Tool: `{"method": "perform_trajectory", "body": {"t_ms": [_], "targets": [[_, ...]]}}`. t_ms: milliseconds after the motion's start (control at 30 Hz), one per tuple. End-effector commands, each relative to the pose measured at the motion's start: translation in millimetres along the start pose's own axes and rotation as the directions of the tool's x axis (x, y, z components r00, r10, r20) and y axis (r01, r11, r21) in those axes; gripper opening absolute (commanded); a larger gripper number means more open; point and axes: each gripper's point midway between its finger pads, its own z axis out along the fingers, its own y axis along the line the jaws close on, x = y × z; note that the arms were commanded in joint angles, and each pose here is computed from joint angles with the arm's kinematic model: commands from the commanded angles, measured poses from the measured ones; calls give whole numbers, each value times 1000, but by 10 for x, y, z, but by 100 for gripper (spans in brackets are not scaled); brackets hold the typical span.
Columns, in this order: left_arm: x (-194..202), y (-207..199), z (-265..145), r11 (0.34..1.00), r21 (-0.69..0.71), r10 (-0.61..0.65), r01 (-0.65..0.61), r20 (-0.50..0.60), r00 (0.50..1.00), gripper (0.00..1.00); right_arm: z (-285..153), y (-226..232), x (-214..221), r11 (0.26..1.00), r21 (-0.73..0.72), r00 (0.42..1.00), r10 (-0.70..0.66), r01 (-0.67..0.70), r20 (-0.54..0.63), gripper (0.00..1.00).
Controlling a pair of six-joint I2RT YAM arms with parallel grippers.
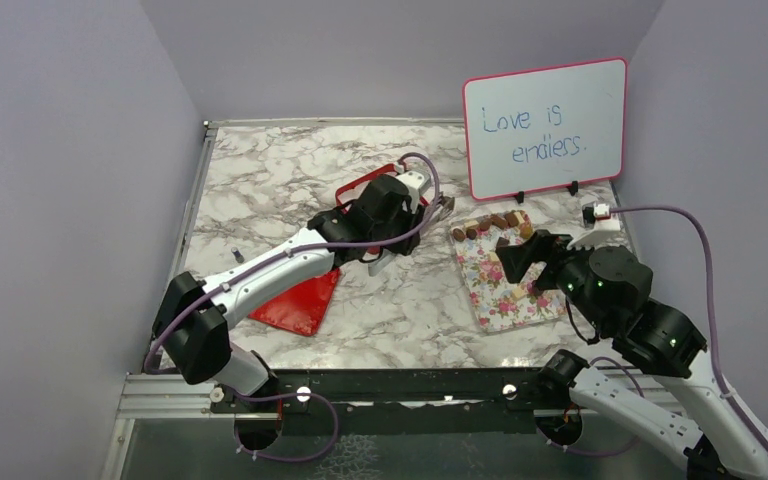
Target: Pack the chocolate
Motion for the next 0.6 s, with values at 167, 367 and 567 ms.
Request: {"method": "perform_trajectory", "body": {"t_ms": [167, 367, 567], "targets": [[31, 680, -381, 981, -179, -77, 74, -12, 997, 29, 90, 142, -22, 999, -46, 1000, 12, -12, -2, 98], [151, 1029, -415, 959, -263, -124, 106, -53, 991, 30, 109, 180, -22, 998, -55, 1000, 16, -16, -12, 98], [130, 1308, -374, 927, -351, -156, 129, -50, 986, 30, 118, 209, -11, 997, -70, 1000, 22, -23, -13, 98]]}}
